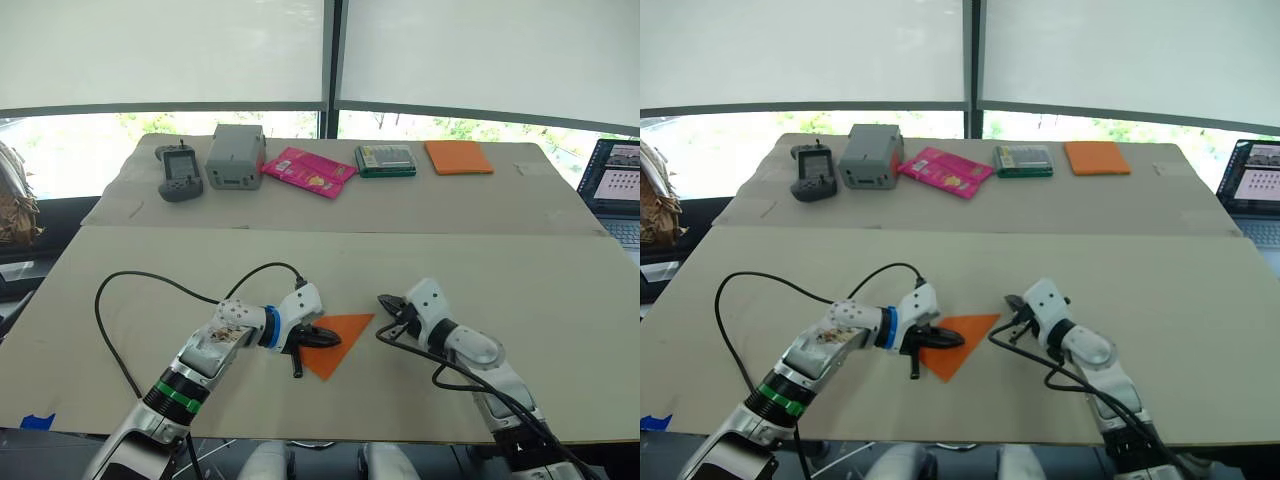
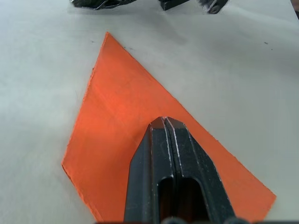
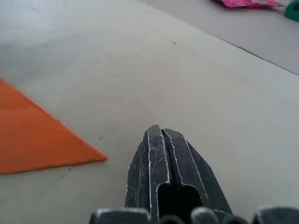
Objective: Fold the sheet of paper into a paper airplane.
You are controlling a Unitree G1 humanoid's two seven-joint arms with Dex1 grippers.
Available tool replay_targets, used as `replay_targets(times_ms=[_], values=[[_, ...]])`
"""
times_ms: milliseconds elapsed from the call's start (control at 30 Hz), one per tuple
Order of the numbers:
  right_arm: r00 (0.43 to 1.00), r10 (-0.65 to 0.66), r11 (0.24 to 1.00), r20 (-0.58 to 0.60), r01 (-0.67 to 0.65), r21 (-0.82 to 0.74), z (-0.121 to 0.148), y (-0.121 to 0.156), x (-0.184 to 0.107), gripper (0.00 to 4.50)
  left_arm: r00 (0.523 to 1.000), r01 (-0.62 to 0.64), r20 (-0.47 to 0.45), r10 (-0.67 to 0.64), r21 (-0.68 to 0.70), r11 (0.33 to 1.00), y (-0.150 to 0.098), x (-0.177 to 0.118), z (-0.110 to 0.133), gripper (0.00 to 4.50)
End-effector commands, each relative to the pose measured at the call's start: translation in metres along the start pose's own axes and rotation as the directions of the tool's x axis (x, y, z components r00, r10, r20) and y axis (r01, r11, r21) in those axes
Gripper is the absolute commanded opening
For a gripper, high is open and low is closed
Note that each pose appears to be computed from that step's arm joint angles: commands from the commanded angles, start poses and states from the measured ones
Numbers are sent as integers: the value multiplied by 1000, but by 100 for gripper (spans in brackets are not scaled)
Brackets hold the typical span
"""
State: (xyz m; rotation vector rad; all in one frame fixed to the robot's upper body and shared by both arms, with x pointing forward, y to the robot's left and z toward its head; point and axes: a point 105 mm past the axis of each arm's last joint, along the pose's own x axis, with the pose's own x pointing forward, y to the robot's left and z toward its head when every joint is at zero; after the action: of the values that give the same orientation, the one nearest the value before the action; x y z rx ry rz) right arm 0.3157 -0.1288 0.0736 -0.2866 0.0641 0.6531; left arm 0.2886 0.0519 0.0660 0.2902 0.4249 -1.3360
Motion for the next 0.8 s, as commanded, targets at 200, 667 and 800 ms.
replay_targets(times_ms=[200, 667, 800], values=[[991, 131, 991, -39, -133, -36, 9, 37, -3, 0, 999, -54, 4, 54, -28, 998, 10, 4, 1, 2], [949, 164, 985, -270, -170, 0, -22, 49, 0, 0, 990, -93, 101, 101, -82, 992, 24, 2, 24, 2], [938, 173, 984, -301, -175, 19, -27, 52, -3, 0, 976, -148, 144, 165, -119, 982, 39, 3, 37, 2]])
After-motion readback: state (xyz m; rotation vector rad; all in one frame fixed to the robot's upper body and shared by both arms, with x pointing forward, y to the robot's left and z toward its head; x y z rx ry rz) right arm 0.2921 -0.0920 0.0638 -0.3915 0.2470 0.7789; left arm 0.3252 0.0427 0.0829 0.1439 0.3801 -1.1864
